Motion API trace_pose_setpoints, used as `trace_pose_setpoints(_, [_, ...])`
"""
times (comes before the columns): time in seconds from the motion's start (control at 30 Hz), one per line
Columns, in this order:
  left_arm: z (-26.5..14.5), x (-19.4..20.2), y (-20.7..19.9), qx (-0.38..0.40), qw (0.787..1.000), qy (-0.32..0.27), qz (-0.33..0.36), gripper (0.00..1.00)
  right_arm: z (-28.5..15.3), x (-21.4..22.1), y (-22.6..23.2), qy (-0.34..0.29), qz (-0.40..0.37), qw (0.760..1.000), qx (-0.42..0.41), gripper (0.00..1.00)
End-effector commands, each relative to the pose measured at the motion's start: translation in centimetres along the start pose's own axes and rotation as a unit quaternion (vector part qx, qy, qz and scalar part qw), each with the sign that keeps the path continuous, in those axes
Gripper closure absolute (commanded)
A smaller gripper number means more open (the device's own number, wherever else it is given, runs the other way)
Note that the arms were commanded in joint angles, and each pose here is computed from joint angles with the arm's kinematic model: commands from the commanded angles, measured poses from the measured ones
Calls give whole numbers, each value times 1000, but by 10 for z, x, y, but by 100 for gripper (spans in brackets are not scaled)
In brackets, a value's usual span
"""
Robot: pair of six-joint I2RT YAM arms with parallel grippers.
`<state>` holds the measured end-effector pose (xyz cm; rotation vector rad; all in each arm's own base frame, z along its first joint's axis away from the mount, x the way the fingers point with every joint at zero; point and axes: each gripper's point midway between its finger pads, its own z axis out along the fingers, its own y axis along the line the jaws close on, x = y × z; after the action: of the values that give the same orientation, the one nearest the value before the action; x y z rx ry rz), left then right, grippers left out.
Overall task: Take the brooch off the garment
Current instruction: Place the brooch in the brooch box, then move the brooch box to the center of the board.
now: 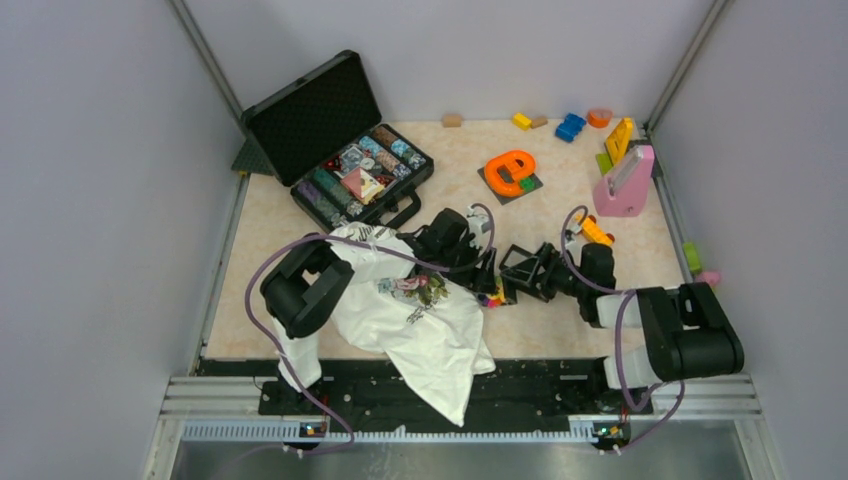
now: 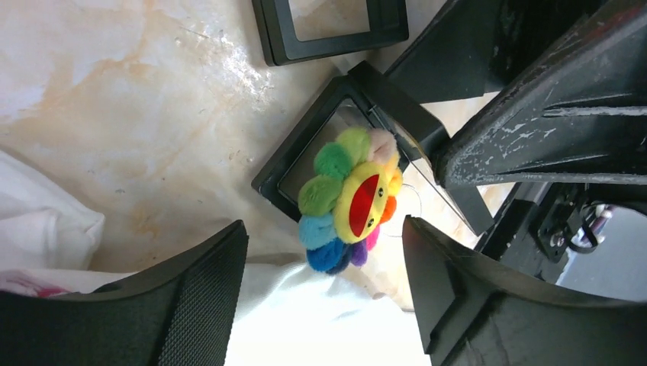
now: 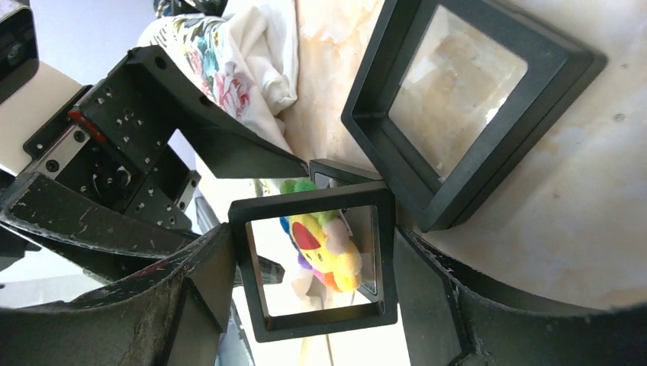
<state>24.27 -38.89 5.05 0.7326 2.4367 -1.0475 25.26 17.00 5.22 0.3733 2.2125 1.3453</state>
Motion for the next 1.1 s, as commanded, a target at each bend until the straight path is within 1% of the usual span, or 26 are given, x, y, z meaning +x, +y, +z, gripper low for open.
trace_pose_setpoints(0.0, [-18,-28,-15,10,998,-48,24,17,-4,-22,1,-29,-39,999,20,53])
trace_pose_setpoints(0.07, [-26,-31,-20,13,998,-56,27,12,-8,-25,-6,-30,-44,998,42,52])
trace_pose_setpoints(0.17, [-37,-37,-26,12,997,-70,33,10,-18,-30,-19,-41,-44,995,79,52])
trace_pose_setpoints(0.3, [-53,-34,-22,-11,997,-74,32,8,-36,-40,-41,-62,-28,989,133,51])
trace_pose_setpoints(0.5, [-71,-31,-16,-32,995,-88,28,8,-59,-54,-62,-112,-19,968,222,47])
trace_pose_setpoints(0.63, [-82,-26,4,-76,992,-96,9,8,-81,-64,-78,-159,-13,943,290,46])
trace_pose_setpoints(0.7, [-90,-23,18,-101,989,-106,-6,7,-98,-72,-93,-205,9,916,344,47])
trace_pose_setpoints(0.73, [-95,-22,24,-114,987,-112,-12,7,-106,-76,-96,-222,9,906,361,47])
trace_pose_setpoints(0.77, [-101,-21,31,-131,984,-120,-15,7,-110,-77,-98,-233,10,900,368,47])
trace_pose_setpoints(0.83, [-116,-19,42,-169,976,-135,-18,5,-116,-81,-100,-254,8,890,379,41])
trace_pose_setpoints(0.87, [-123,-17,46,-185,972,-141,-18,4,-119,-83,-101,-260,8,886,384,37])
trace_pose_setpoints(1.0, [-157,-10,66,-253,950,-182,-26,2,-127,-87,-102,-265,17,873,408,17])
trace_pose_setpoints(1.07, [-176,-6,73,-272,937,-213,-44,2,-133,-93,-97,-267,8,868,420,13])
